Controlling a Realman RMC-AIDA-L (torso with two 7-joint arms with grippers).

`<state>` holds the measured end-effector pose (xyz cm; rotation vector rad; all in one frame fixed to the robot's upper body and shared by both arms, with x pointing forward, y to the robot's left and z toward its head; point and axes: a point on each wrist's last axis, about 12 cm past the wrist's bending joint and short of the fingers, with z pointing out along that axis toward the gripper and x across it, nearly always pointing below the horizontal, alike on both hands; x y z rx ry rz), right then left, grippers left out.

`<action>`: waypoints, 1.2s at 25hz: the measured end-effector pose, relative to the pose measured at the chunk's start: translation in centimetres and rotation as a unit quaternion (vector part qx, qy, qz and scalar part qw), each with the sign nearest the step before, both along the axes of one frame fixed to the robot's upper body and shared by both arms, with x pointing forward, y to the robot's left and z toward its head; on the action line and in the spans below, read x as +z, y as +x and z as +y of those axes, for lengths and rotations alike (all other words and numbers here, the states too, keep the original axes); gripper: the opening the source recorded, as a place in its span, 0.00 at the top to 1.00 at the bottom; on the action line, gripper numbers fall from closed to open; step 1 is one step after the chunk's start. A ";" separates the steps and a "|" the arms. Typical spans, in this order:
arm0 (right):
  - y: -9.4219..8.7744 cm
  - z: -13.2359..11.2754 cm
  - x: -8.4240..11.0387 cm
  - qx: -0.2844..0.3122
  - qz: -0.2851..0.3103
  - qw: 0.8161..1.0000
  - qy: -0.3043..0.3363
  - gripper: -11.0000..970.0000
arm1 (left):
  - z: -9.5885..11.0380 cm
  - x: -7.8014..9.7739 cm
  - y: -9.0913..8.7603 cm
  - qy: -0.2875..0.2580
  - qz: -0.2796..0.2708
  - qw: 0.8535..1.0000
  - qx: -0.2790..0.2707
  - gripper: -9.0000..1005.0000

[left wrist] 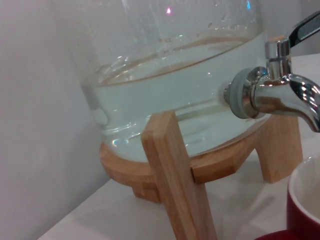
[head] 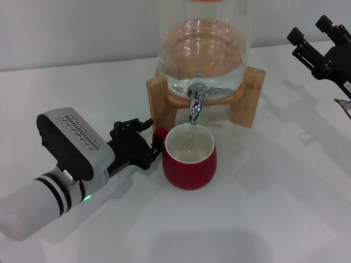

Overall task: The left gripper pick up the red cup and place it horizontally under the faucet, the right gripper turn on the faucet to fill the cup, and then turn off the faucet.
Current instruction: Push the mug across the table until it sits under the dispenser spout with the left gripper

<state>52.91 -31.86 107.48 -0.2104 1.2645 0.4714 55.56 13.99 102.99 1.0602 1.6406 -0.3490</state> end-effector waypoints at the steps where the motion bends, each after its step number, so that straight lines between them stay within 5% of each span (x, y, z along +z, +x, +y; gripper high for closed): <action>1: 0.0 0.0 0.0 0.000 -0.001 1.000 0.000 0.14 | 0.0 0.0 0.0 0.001 -0.001 1.000 0.000 0.58; 30: 0.2 0.3 0.1 0.008 -0.002 1.000 -0.005 0.14 | 1.0 -1.1 -1.4 0.018 -0.009 1.000 0.006 0.58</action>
